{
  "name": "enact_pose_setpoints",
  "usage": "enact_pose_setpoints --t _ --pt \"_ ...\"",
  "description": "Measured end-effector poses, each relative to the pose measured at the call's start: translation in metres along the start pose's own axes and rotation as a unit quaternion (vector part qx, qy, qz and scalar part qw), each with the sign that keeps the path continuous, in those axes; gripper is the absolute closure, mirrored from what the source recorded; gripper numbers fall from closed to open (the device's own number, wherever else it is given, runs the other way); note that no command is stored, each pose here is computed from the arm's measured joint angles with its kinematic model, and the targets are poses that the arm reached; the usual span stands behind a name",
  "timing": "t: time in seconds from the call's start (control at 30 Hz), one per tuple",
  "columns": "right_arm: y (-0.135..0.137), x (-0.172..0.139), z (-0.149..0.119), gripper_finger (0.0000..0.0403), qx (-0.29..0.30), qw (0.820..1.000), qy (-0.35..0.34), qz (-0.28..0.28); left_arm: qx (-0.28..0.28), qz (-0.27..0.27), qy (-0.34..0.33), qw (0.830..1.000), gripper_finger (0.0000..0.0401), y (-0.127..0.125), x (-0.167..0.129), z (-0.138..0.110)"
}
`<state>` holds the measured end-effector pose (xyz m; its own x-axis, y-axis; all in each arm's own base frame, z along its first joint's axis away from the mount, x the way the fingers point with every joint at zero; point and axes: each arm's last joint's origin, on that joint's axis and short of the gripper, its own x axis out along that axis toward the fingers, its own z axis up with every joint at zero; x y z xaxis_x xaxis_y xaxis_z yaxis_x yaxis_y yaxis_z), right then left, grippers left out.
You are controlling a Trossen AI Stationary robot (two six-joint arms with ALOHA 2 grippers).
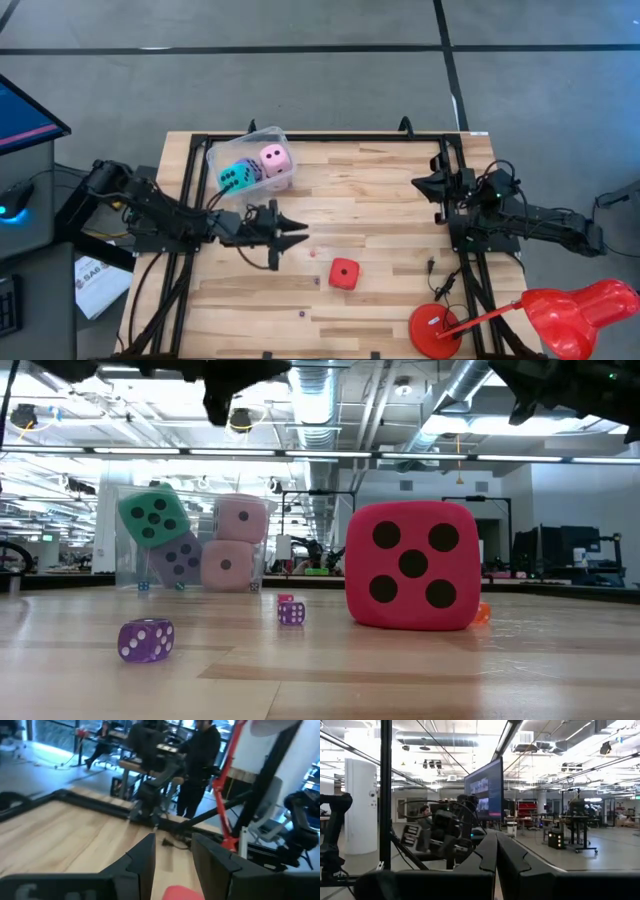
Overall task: Pick & Place Dice
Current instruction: Put the small red dice into the transparent container
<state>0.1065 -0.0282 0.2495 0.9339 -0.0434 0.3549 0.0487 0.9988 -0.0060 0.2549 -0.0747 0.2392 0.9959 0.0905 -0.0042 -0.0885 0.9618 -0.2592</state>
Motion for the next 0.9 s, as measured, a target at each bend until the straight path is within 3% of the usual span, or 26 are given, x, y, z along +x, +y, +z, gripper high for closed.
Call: enact_pose_setpoints --t 0.17,0.27,0.4,0.63,0.9 --pt "0.0 0.0 0.0 0.0403 0.001 1.0 0.0 0.0 0.037 -0.025 0.01 0.999 0.0284 -0.022 0.011 -0.003" --pt "0.0 0.0 0.0 0.0403 0.001 1.0 0.0 0.0 0.07 -0.014 0.022 0.997 0.0284 -0.03 0.025 -0.01" --pt "0.0 0.0 0.0 0.0403 0.001 1.0 0.001 0.0 0.104 0.056 0.086 0.989 0.0284 -0.027 0.042 -0.017" --pt "0.0 0.0 0.0 0.0403 0.001 1.0 0.002 0.0 0.137 0.138 0.244 0.95 0.0284 -0.007 0.05 -0.019" --pt "0.0 0.0 0.0 0.0403 0.001 1.0 0.002 -0.001 0.129 0.085 0.313 0.937 0.0284 -0.004 0.054 -0.034"
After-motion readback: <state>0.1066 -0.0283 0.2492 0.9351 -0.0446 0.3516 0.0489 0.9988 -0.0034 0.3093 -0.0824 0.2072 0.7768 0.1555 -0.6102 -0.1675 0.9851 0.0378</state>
